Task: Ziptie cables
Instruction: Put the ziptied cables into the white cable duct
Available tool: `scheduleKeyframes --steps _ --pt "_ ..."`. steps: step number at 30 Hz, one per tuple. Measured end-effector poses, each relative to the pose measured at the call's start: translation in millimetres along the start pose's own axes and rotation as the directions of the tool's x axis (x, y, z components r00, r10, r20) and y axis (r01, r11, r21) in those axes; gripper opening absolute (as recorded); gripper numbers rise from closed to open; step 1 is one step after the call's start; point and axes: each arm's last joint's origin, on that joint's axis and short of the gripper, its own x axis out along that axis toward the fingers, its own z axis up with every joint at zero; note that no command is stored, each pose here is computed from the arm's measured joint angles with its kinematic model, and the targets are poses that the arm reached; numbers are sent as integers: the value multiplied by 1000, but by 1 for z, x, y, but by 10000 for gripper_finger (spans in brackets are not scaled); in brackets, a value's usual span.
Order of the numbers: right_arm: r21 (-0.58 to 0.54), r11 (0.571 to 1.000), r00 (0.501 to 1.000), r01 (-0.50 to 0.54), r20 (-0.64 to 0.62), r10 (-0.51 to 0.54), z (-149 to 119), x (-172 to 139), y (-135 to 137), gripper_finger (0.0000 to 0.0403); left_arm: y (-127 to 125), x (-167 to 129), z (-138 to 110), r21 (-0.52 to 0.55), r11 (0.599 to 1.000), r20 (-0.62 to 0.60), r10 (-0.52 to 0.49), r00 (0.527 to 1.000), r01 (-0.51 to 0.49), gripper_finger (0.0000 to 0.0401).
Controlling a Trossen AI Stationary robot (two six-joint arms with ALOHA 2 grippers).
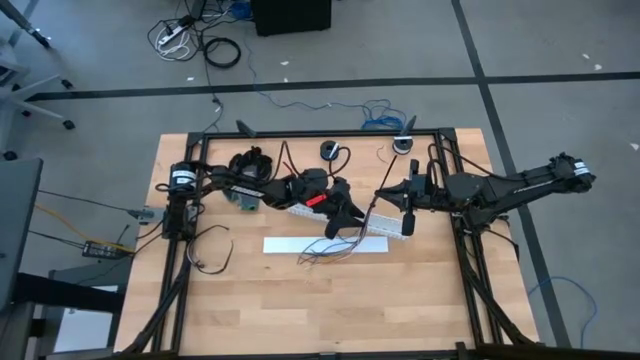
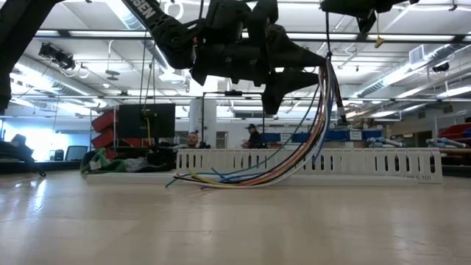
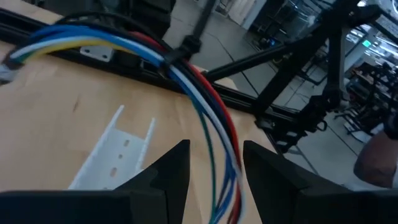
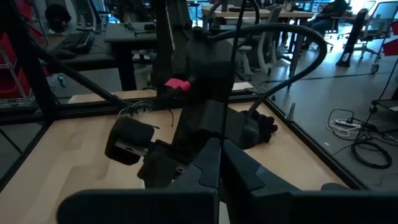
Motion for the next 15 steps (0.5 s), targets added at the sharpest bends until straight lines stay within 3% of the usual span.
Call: scheduleKeyframes --steps 15 --pt "-20 999 999 38 2 -38 -3 14 0 0 -6 2 2 0 1000 34 -5 999 5 142"
